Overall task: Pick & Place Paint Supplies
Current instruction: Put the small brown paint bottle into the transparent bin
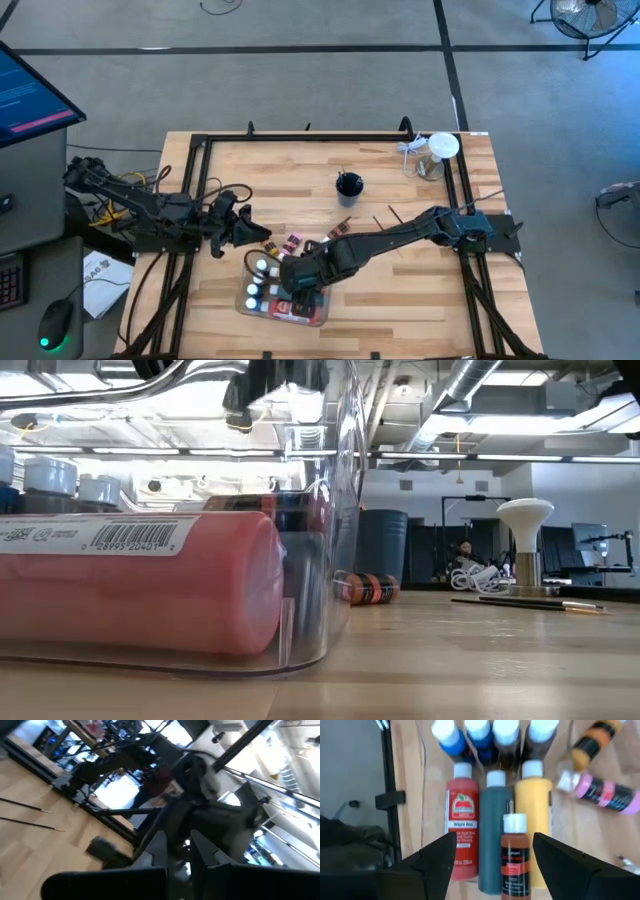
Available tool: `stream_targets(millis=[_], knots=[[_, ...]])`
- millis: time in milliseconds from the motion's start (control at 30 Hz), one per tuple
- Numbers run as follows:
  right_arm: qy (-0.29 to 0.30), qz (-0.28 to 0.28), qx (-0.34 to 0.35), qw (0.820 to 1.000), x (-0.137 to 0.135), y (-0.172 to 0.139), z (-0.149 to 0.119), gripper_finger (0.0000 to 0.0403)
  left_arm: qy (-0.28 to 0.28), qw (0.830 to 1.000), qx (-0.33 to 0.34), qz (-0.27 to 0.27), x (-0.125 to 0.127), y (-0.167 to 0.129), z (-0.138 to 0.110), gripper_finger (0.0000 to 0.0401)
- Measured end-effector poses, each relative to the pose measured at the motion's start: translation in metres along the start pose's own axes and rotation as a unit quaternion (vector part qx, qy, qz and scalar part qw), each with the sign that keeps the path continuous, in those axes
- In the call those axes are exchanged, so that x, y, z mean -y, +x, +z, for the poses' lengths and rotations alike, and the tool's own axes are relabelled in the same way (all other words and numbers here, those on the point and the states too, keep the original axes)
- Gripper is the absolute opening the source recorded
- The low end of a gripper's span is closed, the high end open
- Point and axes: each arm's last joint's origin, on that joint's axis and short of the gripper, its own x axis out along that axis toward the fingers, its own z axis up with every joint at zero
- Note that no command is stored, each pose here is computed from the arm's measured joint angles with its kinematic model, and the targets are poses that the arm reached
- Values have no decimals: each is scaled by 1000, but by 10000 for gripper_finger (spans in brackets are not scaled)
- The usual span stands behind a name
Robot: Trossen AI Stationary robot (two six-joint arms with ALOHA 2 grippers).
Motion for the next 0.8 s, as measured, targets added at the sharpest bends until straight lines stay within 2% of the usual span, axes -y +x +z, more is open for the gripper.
stream_targets(millis=[233, 367, 467, 633, 700, 800], knots=[[13, 27, 23, 999, -10, -39, 0, 255, 23, 998, -5, 58, -10, 7, -8, 2], [13, -7, 62, 998, -23, -73, -11, 254, 37, 993, -62, 92, -20, 26, -24, 1], [-33, -30, 81, 996, -36, -99, -24, 255, 70, 978, -125, 151, -24, 48, -33, 1], [-3, -142, 149, 978, -38, -132, -41, 255, 170, 932, -217, 234, -33, 96, -37, 1], [10, -189, 175, 966, -34, -143, -46, 255, 180, 918, -235, 263, -42, 114, -36, 1], [43, -236, 201, 950, -25, -159, -52, 255, 162, 907, -246, 300, -65, 135, -31, 1]])
